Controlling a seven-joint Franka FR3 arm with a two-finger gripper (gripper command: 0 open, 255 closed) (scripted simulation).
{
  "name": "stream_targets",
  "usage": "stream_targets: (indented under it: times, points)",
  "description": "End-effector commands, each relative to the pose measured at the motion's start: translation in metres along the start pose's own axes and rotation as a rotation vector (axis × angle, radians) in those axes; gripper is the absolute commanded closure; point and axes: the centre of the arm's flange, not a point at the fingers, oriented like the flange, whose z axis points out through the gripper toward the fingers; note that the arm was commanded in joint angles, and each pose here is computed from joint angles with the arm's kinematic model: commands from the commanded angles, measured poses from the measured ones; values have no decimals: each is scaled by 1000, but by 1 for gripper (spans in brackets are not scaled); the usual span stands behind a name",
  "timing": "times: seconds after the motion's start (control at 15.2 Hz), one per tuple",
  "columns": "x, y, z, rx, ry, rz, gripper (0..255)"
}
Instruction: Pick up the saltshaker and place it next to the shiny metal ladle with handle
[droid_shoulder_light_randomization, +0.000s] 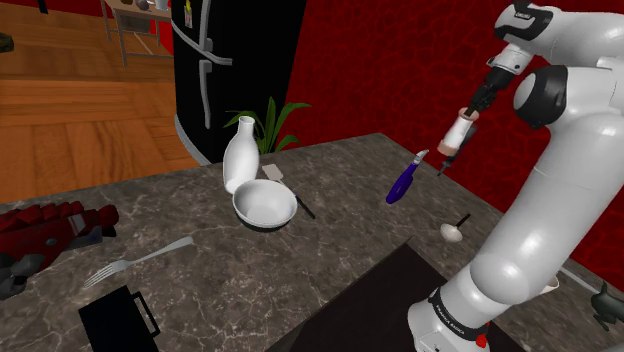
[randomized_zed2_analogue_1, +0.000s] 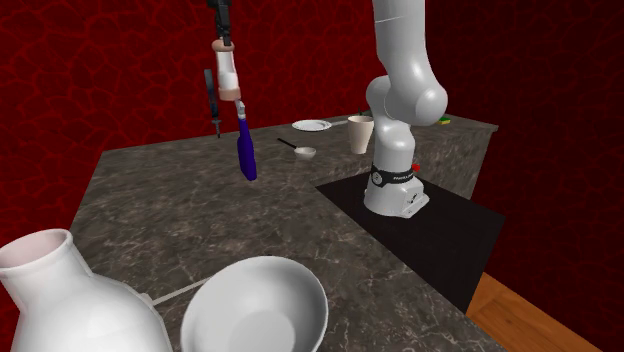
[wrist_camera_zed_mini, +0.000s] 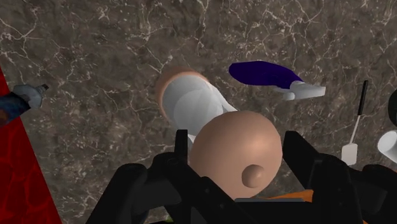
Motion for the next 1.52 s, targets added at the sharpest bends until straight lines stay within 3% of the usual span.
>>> stream_targets:
  times: [0.0, 1.45]
  points:
    - [0, 1, 11, 0, 0, 0, 255]
    - [0, 21, 125, 0, 0, 0, 255]
